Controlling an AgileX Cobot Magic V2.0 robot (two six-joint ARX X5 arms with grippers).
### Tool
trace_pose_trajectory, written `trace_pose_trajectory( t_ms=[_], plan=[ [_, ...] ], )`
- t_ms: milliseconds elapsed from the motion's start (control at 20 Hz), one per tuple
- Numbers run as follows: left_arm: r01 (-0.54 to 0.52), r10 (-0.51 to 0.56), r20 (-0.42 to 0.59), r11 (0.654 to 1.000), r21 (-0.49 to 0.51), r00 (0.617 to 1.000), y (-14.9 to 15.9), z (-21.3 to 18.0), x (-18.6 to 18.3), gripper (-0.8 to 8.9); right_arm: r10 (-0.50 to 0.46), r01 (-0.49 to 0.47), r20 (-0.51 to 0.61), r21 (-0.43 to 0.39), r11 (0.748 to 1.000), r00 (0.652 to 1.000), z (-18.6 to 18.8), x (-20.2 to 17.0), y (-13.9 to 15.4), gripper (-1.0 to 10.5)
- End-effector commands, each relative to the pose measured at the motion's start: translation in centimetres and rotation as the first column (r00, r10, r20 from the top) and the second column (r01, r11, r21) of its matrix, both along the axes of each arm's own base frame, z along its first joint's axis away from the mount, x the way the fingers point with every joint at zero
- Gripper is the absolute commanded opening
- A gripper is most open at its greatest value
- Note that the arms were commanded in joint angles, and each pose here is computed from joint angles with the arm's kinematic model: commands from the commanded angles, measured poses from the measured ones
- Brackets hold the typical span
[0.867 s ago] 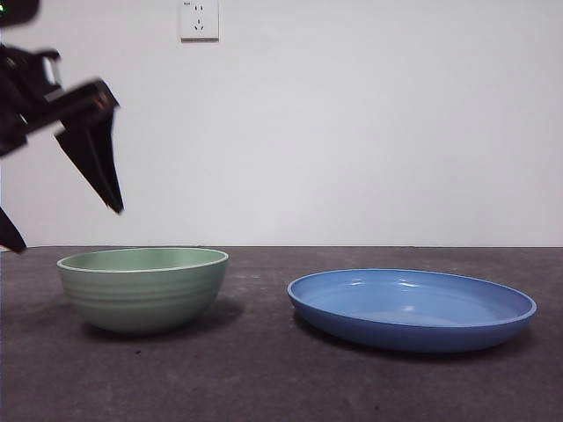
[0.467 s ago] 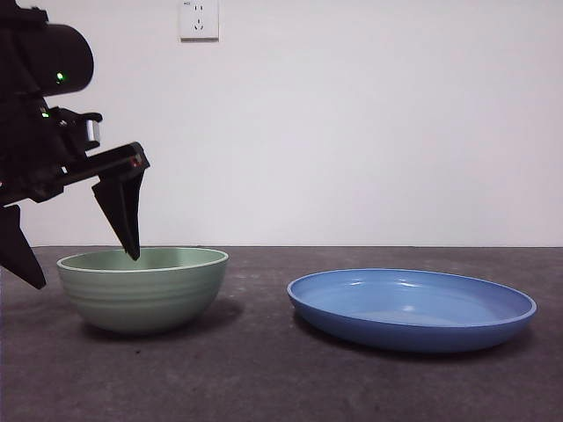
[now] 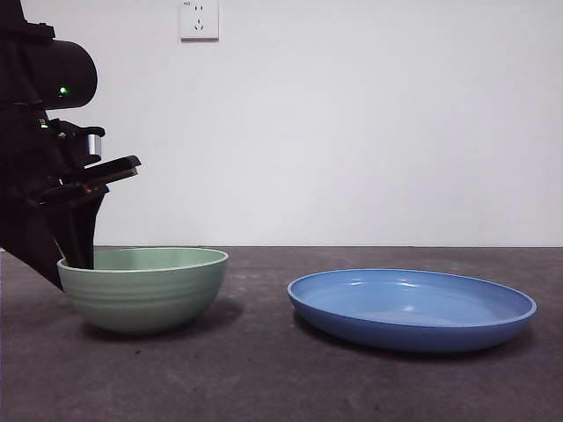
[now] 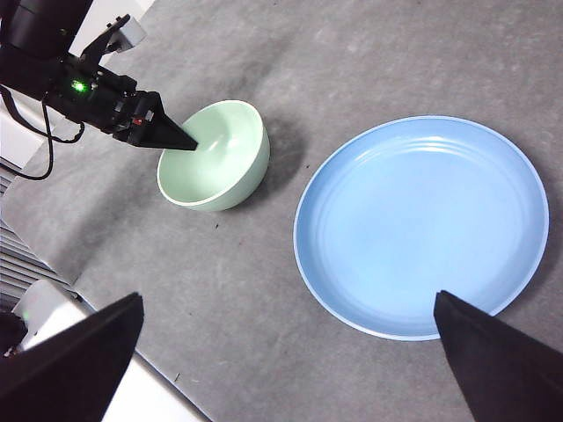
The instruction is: Place the green bowl on the blue plate
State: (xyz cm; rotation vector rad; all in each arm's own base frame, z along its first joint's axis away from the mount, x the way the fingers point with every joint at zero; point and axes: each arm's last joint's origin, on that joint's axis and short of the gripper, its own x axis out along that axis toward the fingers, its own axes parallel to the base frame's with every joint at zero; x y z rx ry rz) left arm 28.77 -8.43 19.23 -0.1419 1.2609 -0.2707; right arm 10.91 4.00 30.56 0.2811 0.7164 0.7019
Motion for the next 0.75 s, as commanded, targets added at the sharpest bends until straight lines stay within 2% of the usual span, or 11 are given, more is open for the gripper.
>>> trace_pose_trajectory(
  t_ms=[50, 400, 500, 750],
  plan=[
    [0.019, -0.019, 0.008, 1.0, 0.007, 1.0, -0.2, 0.0, 0.5, 0.24, 0.009, -0.009, 0.016, 0.002, 1.0, 1.0, 0.4, 0.0, 0.1, 6.2],
    [0.011, -0.011, 0.003, 1.0, 0.005, 1.0, -0.2, 0.3, 0.6, 0.18, 0.01, -0.01, 0.005, 0.0, 1.0, 1.0, 0.3, 0.0, 0.1, 6.2],
    [-0.001, 0.001, -0.014, 1.0, 0.004, 1.0, -0.4, 1.2, 0.8, 0.18, 0.009, -0.009, 0.006, 0.0, 1.0, 1.0, 0.4, 0.0, 0.1, 6.2],
    [0.053, -0.053, -0.041, 0.998, 0.013, 0.998, -2.1, 5.5, 1.1, 0.17, 0.007, -0.007, 0.01, -0.002, 1.0, 1.0, 0.4, 0.0, 0.1, 6.2]
  ],
)
